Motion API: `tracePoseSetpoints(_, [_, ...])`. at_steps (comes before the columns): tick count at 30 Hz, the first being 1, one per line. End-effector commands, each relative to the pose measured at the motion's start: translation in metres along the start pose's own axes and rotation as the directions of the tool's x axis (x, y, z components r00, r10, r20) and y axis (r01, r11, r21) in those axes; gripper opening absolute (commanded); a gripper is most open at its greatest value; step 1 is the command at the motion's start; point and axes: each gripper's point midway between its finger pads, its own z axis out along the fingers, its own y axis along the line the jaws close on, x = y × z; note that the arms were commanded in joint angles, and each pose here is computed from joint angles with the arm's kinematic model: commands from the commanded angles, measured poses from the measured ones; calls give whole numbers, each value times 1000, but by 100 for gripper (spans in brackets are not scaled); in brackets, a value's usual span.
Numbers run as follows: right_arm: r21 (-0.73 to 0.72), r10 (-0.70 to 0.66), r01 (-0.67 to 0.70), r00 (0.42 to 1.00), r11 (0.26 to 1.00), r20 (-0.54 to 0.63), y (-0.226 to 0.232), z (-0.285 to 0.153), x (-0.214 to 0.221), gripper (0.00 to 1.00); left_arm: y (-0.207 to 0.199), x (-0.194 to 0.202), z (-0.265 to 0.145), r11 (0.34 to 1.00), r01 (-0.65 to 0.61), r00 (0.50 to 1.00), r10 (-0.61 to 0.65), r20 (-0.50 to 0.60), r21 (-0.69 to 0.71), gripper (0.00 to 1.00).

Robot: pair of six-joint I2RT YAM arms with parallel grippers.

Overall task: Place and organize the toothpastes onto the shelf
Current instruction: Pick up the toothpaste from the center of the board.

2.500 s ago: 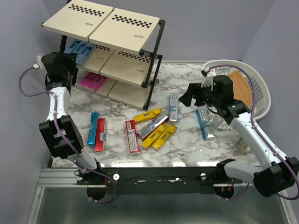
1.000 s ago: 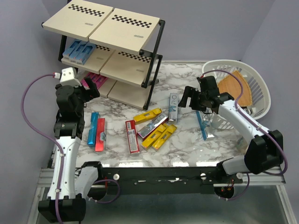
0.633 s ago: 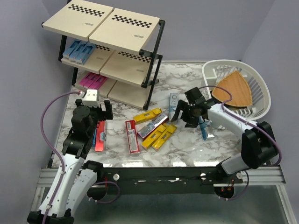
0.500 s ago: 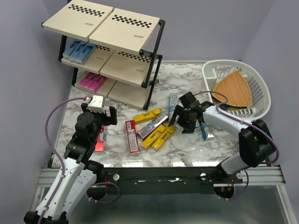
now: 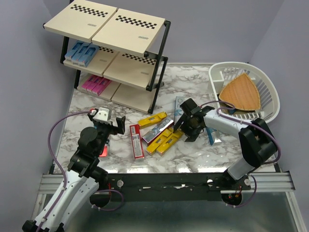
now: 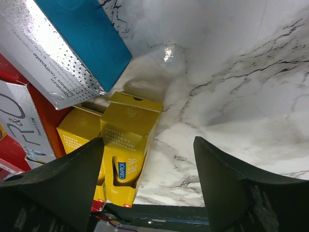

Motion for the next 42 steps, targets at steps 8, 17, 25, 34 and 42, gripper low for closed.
tracePoseSetpoints(8, [82, 47, -49, 998, 995, 29, -7, 19, -5, 80, -7, -11, -1, 999, -12, 998, 11, 61, 30, 99])
tracePoseSetpoints(17, [80, 37, -40, 999, 996, 37, -14, 13, -3, 68, -12, -6, 1, 998, -18, 999, 16, 44, 54, 99])
tracePoseSetpoints(25, [26, 21, -23, 998, 999, 52, -12, 0, -3, 53, -33, 1, 4, 988, -18, 1000, 17, 10, 156, 99])
tracePoseSetpoints(34, [-126, -9, 15, 999, 992, 46, 14, -20, -2, 32, -74, 15, 6, 936, 56, 993, -14, -121, 348, 99])
tracePoseSetpoints(42, [-360, -60, 101, 990, 927, 125, 55, -66, -10, 31, -116, 12, -5, 828, 148, 986, -78, -150, 540, 99])
